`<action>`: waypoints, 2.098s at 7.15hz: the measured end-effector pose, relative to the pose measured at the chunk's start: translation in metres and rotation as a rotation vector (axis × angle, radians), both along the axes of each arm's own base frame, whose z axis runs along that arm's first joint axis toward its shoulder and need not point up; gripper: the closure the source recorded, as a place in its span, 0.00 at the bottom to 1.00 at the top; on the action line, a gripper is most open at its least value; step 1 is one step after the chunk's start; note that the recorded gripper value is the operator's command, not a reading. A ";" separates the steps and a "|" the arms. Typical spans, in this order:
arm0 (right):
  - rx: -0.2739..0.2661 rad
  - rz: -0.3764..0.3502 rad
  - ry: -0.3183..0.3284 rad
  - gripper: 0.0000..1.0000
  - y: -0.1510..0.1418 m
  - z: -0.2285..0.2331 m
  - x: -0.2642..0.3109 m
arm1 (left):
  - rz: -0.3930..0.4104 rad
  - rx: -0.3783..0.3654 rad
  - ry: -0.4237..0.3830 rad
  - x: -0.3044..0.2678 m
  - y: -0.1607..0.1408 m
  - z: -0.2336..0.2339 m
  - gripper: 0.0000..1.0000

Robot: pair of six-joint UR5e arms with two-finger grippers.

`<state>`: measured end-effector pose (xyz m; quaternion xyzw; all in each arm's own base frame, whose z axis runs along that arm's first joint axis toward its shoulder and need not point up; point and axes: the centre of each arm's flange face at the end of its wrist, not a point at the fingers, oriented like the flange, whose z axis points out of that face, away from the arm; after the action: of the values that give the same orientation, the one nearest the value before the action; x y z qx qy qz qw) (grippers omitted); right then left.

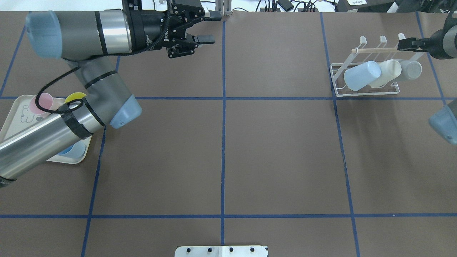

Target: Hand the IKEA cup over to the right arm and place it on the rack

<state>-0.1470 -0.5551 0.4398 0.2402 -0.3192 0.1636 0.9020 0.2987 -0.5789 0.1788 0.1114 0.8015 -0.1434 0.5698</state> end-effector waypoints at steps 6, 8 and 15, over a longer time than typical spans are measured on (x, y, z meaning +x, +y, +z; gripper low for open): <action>-0.031 -0.097 -0.096 0.00 0.043 -0.058 0.008 | -0.214 0.378 -0.861 -0.191 -0.019 0.286 0.33; -0.036 -0.105 -0.102 0.00 0.047 -0.058 0.008 | -0.145 0.341 -0.953 -0.198 -0.013 0.317 0.34; -0.026 -0.123 -0.109 0.00 0.051 -0.061 0.001 | 0.134 0.156 -1.090 -0.153 -0.015 0.358 0.31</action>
<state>-0.1458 -0.5046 0.3791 0.1990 -0.3799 0.1250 0.8947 0.1462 -0.5935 0.5365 0.1600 0.4040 0.0313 0.9001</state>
